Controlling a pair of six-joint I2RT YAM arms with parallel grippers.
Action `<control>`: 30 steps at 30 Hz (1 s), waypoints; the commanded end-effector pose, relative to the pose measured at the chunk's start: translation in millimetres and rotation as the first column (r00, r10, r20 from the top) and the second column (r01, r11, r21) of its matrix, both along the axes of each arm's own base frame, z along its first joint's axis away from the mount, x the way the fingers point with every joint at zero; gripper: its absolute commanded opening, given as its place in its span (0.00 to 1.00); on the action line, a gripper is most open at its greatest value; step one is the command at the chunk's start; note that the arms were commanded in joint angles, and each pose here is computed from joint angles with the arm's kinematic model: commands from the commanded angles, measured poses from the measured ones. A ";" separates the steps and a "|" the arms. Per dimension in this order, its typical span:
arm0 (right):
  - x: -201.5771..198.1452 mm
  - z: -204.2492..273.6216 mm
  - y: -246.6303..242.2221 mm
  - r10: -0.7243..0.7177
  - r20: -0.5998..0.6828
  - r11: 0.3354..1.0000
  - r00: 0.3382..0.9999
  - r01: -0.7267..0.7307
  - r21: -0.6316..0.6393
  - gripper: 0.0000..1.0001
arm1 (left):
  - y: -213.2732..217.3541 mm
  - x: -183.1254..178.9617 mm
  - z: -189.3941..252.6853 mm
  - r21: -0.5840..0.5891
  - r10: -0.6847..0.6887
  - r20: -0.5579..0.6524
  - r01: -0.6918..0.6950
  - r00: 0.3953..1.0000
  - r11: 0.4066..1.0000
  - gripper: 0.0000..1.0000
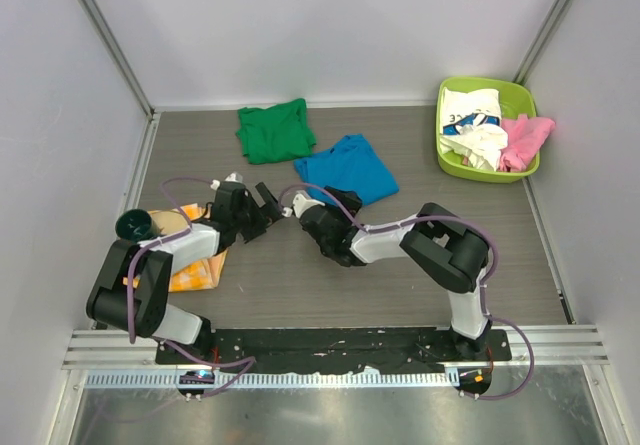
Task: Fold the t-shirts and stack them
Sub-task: Neatly place the folded tshirt to the corner
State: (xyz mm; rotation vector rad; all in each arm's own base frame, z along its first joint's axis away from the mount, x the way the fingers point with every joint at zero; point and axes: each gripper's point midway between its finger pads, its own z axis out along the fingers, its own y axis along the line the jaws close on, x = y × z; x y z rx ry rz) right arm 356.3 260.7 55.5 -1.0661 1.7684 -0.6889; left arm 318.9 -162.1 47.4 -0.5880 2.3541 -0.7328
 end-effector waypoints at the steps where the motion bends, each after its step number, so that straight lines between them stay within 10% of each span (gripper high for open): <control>1: 2.4 -34.4 6.9 0.028 -0.092 0.999 0.995 -0.026 0.026 0.91 | -0.7 11.0 0.3 -0.008 -0.007 0.015 0.007 1.000 1.000 1.00; 6: 10.1 -41.7 2.9 0.006 -0.133 0.999 0.991 -0.001 0.035 0.63 | 1.9 12.8 -3.2 -0.012 -0.003 0.004 0.003 1.000 1.000 1.00; 12: 8.5 -38.7 -4.6 -0.025 -0.135 0.999 0.991 0.029 0.027 0.02 | 3.8 13.7 -3.7 -0.017 0.001 0.001 -0.001 1.000 1.000 1.00; 30: 1.3 38.4 3.0 0.009 -0.085 0.987 0.996 0.005 0.163 0.01 | -69.6 33.9 12.6 -0.461 -0.031 -0.013 0.022 0.999 0.887 1.00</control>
